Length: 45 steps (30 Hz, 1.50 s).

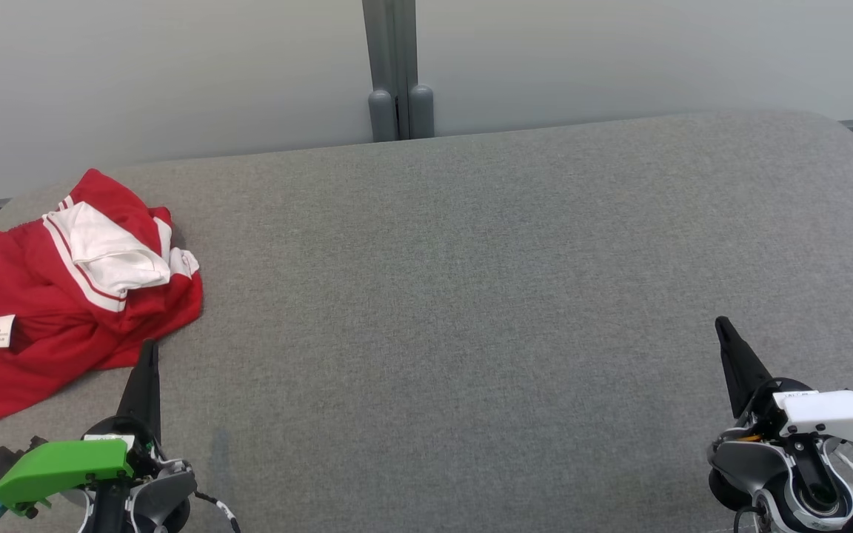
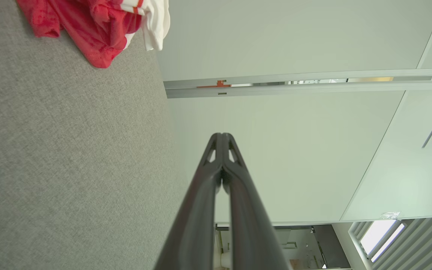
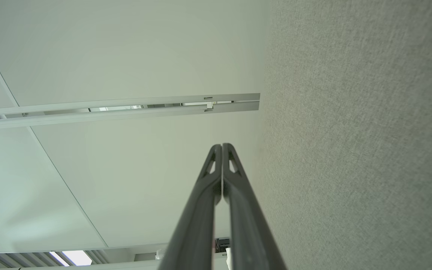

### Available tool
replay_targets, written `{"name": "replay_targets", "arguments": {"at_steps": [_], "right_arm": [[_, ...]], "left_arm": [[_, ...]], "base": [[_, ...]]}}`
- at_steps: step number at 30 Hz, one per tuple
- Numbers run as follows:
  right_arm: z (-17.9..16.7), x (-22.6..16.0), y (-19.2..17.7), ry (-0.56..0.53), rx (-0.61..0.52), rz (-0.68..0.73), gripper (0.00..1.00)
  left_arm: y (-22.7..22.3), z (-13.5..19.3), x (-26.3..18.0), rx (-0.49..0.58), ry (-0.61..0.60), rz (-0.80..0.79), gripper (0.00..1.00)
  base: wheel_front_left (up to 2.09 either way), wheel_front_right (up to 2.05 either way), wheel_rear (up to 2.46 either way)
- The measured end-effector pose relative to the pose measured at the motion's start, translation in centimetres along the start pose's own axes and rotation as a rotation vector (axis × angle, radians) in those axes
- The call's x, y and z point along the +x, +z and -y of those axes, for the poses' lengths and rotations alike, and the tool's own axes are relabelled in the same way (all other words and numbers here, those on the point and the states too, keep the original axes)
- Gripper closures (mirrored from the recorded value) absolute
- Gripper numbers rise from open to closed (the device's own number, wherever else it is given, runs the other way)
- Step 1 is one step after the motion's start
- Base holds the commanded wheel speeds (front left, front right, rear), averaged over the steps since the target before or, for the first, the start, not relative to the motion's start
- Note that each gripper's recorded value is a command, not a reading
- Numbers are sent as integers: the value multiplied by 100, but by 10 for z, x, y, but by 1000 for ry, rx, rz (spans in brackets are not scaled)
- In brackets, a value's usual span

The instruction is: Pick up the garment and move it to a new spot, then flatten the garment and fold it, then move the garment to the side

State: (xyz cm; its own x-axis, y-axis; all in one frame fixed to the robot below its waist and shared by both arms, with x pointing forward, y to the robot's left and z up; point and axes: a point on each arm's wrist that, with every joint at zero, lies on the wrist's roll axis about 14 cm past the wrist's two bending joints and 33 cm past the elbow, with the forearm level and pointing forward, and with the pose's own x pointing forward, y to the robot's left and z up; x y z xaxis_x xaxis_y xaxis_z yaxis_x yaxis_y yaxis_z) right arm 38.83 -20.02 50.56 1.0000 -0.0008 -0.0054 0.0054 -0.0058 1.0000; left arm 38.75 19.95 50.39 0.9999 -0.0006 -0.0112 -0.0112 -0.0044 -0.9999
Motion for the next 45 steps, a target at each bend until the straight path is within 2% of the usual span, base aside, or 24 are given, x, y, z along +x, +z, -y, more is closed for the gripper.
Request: {"name": "replay_targets", "arguments": {"at_steps": [45], "right_arm": [[0, 0, 0, 0, 0, 0, 100]], "left_arm": [[0, 0, 0, 0, 0, 0, 100]], "base": [[0, 0, 0]]}}
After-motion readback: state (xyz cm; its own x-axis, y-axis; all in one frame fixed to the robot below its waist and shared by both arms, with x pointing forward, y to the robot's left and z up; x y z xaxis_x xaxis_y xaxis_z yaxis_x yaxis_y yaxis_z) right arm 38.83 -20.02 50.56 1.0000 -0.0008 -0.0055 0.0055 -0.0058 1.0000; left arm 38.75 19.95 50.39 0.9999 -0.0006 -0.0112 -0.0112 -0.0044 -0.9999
